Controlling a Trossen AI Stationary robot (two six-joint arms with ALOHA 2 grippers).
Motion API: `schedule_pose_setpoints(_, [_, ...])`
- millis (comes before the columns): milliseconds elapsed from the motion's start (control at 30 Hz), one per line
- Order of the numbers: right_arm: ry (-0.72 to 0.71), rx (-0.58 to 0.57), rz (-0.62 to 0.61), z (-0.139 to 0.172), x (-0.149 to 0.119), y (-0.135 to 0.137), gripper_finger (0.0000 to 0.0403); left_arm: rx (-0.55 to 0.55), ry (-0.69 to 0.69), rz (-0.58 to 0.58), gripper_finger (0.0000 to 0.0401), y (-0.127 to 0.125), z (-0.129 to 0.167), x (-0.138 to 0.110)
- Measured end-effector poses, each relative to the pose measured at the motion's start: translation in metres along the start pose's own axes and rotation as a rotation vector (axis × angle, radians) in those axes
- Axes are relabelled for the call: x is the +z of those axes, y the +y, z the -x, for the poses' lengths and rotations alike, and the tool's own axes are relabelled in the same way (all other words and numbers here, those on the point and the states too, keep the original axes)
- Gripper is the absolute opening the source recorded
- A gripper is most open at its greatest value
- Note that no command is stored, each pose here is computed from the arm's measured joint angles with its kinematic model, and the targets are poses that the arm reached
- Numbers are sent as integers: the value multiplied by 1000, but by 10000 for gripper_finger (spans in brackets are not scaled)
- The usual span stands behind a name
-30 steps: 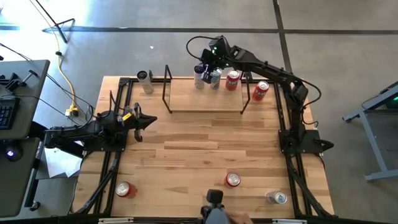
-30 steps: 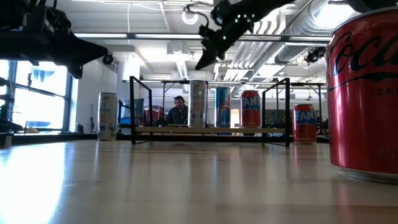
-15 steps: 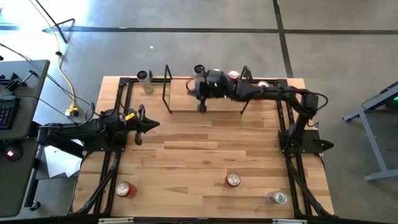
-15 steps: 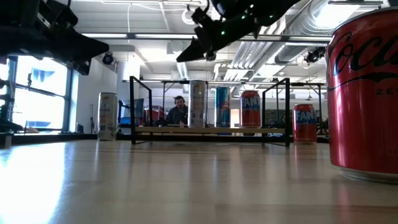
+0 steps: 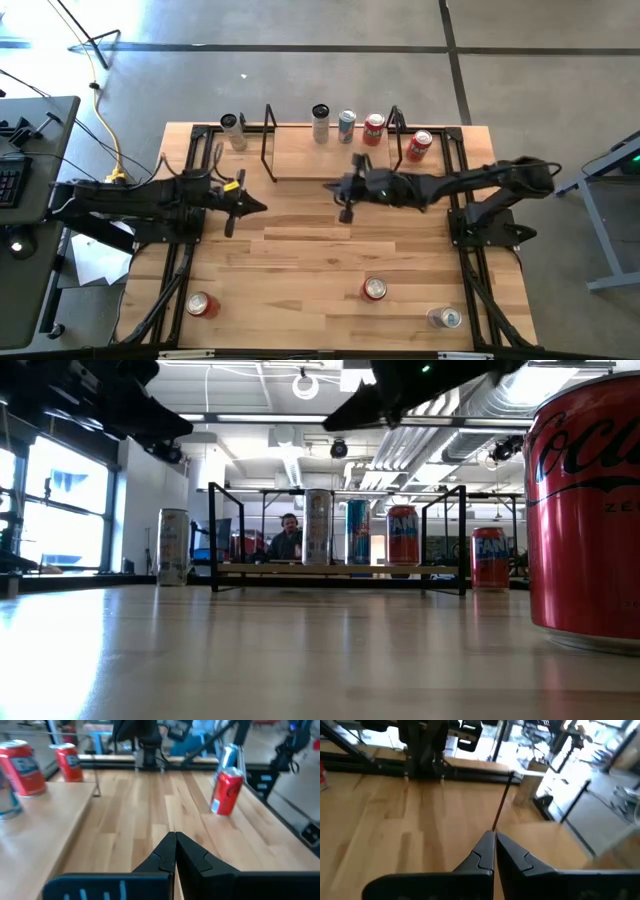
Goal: Place canned beverage on shelf
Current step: Put the right red black soda can on the shelf
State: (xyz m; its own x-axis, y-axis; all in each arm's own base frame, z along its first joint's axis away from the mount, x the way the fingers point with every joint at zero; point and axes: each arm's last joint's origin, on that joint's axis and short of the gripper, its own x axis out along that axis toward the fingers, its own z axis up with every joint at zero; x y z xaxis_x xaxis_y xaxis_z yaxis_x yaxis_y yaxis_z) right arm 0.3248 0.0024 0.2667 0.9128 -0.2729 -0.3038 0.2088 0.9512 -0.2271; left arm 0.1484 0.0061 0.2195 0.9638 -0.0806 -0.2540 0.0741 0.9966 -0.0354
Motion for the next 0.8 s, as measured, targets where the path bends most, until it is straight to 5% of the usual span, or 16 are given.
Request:
schedule_pose_setpoints(200, [89, -4, -88, 42, 9, 43, 0, -77, -41, -34, 0, -10, -24, 1])
schedule_pose_setpoints(367, [214, 97, -31, 72, 8, 78, 22, -122, -86, -66, 0, -18, -36, 3])
schedule_pose_setpoints(600, [309, 174, -188, 108, 13, 120, 142, -125, -79, -98, 0, -19, -44, 0])
schedule_pose_setpoints(800, [428, 156, -200, 131, 7, 153, 246, -110, -69, -73, 0, -19, -48, -2])
